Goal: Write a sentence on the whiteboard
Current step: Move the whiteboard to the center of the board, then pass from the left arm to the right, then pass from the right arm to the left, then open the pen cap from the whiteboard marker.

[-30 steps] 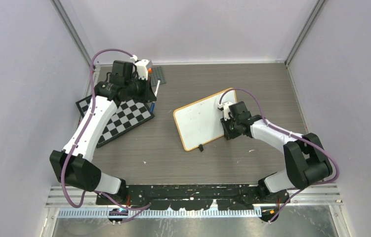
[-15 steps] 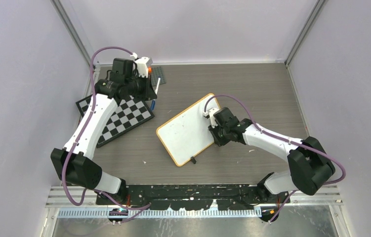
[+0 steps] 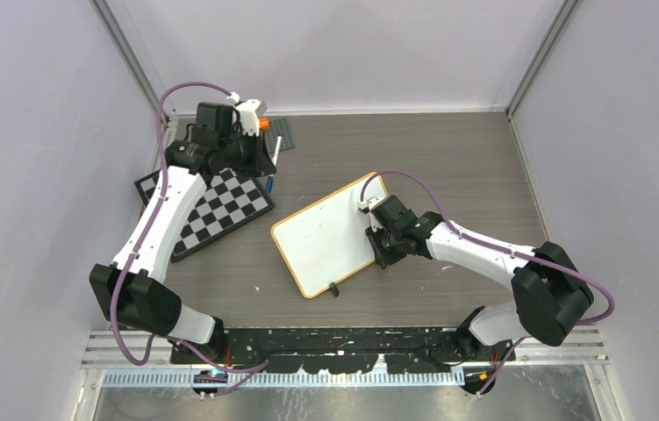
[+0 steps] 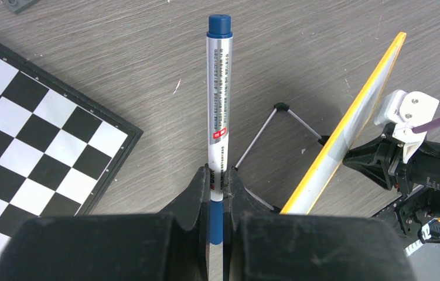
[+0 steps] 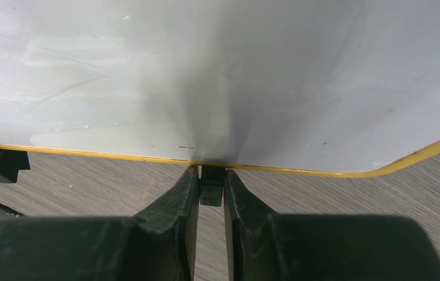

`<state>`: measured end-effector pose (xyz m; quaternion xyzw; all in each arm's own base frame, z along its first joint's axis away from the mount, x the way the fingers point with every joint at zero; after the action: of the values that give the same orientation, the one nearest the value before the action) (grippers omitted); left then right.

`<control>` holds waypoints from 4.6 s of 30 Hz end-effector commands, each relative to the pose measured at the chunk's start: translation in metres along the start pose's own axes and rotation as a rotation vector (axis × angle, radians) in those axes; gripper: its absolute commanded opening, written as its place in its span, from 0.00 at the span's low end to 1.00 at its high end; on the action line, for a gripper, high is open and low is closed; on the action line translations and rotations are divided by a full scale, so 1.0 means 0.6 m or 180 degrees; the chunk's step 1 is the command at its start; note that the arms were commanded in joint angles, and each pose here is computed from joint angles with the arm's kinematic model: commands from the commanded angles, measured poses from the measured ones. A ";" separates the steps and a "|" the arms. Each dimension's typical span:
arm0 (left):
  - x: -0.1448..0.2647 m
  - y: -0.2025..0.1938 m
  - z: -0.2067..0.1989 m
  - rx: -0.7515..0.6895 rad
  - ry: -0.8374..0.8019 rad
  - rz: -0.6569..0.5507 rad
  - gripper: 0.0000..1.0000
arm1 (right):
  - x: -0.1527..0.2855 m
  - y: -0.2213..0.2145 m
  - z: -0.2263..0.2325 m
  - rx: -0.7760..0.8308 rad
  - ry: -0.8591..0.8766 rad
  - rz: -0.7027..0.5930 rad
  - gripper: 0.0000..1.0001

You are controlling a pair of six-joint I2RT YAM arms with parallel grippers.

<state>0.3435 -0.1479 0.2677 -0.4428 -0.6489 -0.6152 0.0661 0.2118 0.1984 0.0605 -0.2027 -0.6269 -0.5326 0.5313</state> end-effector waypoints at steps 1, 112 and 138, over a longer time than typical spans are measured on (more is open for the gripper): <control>0.016 0.026 -0.004 -0.0041 -0.0020 -0.0186 0.00 | 0.014 -0.004 0.038 -0.0128 0.0341 0.0065 0.28; 0.108 -0.128 -0.313 -0.2216 -0.2519 0.0452 0.00 | 0.403 0.188 0.200 -0.0219 0.3291 -0.0296 0.41; 0.107 -0.148 -0.332 -0.2315 -0.2713 0.0733 0.00 | 0.379 0.160 0.220 -0.0012 0.3118 -0.0114 0.35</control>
<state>0.1538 -0.2684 0.2762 -0.7227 -0.3126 -0.5535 -0.2713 0.1542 0.2756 0.3110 0.0532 -0.2898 -0.5851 0.7556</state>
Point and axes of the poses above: each gripper's point midway between its finger pads, its own x axis back along the fingers, its own z axis along the line the jaws close on, y = z × x, the point moved 1 cm from there along x, back along the fingers, and after that the axes turned 5 degrees about -x, right-handed, at the moved point
